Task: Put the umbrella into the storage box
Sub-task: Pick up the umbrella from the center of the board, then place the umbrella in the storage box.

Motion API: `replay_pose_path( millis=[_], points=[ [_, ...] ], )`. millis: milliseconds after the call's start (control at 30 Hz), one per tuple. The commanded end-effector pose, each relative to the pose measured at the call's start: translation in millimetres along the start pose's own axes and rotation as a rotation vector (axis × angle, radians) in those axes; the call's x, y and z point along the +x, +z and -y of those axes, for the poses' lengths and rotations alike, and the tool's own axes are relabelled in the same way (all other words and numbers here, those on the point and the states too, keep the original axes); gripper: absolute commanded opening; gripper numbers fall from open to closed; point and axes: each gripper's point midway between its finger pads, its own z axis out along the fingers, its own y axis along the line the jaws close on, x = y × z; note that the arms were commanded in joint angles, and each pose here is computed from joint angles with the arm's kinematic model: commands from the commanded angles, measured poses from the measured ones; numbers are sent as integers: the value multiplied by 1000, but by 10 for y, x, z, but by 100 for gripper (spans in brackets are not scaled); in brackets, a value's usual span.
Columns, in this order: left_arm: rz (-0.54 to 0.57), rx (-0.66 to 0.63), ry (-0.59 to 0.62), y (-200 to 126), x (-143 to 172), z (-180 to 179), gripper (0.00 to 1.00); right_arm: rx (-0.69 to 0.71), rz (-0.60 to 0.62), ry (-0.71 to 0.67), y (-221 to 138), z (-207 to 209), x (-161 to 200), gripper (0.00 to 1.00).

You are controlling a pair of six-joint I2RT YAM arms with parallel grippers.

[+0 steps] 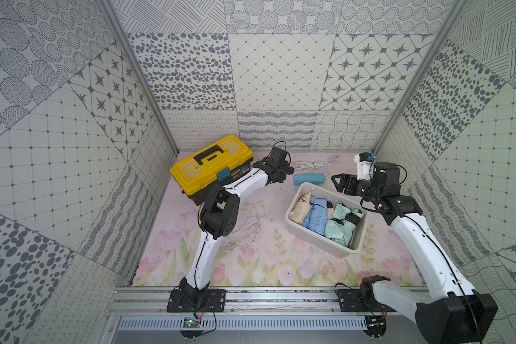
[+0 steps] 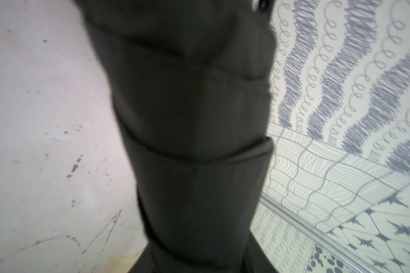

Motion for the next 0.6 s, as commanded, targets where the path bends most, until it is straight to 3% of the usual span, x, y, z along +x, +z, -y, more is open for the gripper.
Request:
replay_pose_path(
  millis=[0,233,367,567],
  points=[
    [-119,295,221,-579,418,679,23,-66,11,40,-174,-172,-29,79],
    [-346,447,543,-1262,938,584,21,-163,-29,56,-399,-411,28,79],
    [-435,543,797,-1735,1182,482,21,-235,-66,42,-528,-560,106,80],
    [-650,674,1061,-2318,1515,230,20,-407,-118,50,-692,-857,201,82]
  ],
)
